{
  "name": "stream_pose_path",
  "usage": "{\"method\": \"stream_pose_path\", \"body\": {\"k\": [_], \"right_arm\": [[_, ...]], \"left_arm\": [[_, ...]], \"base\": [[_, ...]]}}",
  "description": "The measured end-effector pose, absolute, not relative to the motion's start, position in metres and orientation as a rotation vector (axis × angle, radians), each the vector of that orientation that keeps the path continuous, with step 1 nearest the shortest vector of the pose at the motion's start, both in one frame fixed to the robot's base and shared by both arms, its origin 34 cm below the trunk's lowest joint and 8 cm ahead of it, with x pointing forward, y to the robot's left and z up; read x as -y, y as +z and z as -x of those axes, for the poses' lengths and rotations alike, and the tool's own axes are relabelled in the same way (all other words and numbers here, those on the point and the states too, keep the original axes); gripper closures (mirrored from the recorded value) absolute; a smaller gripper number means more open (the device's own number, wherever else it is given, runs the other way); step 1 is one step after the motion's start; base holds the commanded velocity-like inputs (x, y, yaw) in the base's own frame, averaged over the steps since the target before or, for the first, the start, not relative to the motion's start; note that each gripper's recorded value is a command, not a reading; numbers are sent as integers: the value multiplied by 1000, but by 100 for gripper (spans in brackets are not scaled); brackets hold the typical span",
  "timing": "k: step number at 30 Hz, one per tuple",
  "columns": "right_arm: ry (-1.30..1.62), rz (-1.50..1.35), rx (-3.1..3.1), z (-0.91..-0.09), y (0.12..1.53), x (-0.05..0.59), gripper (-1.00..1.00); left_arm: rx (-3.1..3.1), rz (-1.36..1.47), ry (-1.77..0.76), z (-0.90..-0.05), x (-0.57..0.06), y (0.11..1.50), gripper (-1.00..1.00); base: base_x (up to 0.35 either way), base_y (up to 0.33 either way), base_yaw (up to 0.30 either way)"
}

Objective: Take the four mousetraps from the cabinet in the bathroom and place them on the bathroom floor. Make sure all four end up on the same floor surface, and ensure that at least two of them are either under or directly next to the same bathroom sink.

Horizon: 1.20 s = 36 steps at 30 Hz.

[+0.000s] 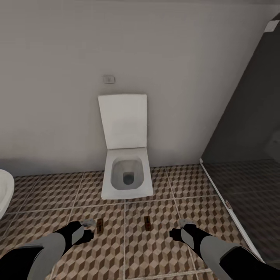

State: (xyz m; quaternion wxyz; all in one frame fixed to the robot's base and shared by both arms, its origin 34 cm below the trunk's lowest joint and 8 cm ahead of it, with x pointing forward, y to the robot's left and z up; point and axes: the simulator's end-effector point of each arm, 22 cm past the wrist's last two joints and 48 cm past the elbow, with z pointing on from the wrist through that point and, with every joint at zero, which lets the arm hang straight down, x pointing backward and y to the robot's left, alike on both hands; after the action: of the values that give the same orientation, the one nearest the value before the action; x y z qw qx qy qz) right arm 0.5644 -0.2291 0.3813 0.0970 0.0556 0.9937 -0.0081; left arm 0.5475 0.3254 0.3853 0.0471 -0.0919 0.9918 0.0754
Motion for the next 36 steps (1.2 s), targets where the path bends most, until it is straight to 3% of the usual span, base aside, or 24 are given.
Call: {"method": "stream_pose_path", "body": {"k": [12,36], "right_arm": [[-40,-146,-2940,-567,407,235,-100],[-122,-46,-2961,-547,451,260,-100]], "left_arm": [[-3021,305,236,-550,-332,412,-100],[-2991,340,219,-563,-332,469,-100]], "base": [[0,0,40],[0,0,134]]}}
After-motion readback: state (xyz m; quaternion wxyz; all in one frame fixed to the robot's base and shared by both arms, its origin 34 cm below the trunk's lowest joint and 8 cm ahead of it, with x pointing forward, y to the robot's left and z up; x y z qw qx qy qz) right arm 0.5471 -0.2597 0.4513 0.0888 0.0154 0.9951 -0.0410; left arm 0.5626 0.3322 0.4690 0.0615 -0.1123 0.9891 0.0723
